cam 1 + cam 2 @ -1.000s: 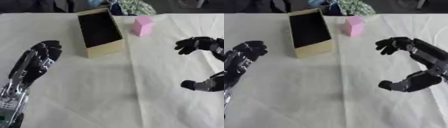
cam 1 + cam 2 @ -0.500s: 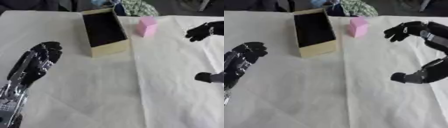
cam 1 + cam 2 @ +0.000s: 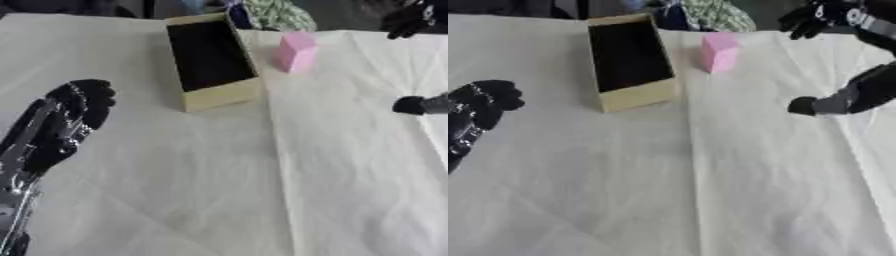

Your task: Pick up objects on the table and place them in the box.

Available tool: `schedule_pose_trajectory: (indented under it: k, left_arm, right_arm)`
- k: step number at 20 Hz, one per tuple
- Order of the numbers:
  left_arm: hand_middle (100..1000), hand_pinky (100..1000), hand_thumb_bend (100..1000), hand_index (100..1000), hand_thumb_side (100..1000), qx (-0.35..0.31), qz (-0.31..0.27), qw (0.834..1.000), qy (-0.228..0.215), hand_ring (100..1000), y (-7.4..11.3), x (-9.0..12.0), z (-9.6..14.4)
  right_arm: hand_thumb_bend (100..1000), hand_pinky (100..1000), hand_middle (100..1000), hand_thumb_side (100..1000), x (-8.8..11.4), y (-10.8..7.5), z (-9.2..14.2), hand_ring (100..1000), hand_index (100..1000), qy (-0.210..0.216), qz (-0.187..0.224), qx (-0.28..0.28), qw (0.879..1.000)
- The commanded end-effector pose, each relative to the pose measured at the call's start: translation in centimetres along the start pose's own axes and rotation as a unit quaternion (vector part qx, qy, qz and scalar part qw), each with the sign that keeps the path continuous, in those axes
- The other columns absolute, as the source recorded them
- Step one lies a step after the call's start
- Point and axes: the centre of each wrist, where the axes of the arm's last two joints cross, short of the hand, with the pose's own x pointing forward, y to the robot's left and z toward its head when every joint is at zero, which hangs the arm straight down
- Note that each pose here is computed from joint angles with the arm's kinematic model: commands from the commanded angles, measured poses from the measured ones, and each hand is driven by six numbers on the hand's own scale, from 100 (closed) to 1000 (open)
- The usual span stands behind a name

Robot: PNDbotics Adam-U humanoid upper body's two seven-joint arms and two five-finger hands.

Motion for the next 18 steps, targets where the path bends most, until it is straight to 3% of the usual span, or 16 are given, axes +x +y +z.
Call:
schedule_pose_trajectory:
  k: [1, 11, 12, 13, 18]
  left_arm:
    - [683, 815, 577, 793, 664, -0.017, -0.009, 1.000, -0.024, 723, 0.3, 1.3, -0.6]
    - [682, 815, 577, 794, 657, -0.062, -0.005, 0.996, -0.062, 723, -0.7, 2.8, -2.2]
    - [682, 815, 577, 794, 657, -0.065, -0.005, 0.996, -0.064, 723, -0.7, 2.9, -2.3]
    - [682, 815, 578, 794, 656, -0.068, -0.004, 0.995, -0.067, 723, -0.8, 3.1, -2.4]
    - [682, 815, 577, 794, 659, -0.088, -0.004, 0.993, -0.079, 723, -1.1, 3.6, -2.8]
  right_arm:
    - [580, 764, 791, 346, -1.6, -1.8, 0.5, 778, 904, 0.030, 0.018, -0.006, 0.999]
    - [589, 765, 778, 323, -6.2, -2.9, 1.2, 772, 888, 0.098, 0.009, -0.033, 0.995]
    - [555, 764, 775, 318, -6.6, -2.9, 1.4, 771, 887, 0.104, 0.008, -0.036, 0.994]
    - [590, 764, 774, 319, -7.0, -2.9, 1.5, 770, 887, 0.113, 0.006, -0.039, 0.993]
    - [592, 762, 769, 312, -9.1, -2.9, 2.7, 767, 878, 0.154, -0.004, -0.053, 0.987]
